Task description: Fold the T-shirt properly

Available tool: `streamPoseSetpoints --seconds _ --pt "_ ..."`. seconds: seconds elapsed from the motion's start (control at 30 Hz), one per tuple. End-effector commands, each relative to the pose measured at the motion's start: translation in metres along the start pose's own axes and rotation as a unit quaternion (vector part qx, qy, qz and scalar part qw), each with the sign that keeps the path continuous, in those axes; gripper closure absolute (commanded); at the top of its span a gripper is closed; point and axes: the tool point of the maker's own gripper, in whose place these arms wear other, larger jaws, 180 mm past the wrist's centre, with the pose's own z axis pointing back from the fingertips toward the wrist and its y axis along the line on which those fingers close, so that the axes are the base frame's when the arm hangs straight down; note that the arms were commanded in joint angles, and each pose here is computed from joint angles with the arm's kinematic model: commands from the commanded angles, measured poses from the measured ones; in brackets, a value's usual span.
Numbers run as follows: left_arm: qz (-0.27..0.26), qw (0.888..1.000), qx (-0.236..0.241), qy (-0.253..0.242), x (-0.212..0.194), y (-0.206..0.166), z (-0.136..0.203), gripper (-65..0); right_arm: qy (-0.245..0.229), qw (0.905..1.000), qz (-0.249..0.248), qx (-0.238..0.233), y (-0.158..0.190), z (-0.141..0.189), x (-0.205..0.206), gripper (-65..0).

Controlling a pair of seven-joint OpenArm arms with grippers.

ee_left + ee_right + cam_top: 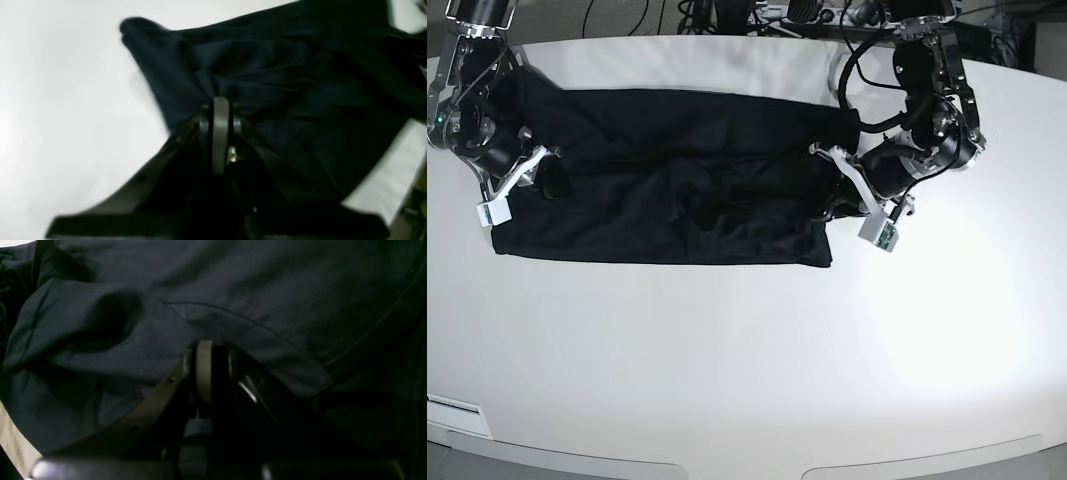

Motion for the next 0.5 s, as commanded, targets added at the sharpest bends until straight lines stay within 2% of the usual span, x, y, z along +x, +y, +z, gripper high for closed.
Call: streamPoseSetpoints --seconds 0.0,0.2,0.47 --pt "-0.014 0.999 -0.015 -0.026 0.016 -0.006 0.002 0.0 0.055 0.9983 0.006 -0.021 -0.009 0.001 -0.022 -9.5" --pt "-0.015 1.0 -0.017 -0.016 0.012 -0.007 0.002 0.0 0.055 0.9982 0.006 -0.021 -0.009 0.001 -0.022 -9.5" --pt "-0.04 0.999 0.017 0.017 0.003 0.015 0.012 0.0 0.055 0.9982 0.006 -0.021 -0.009 0.001 -0.022 -9.5"
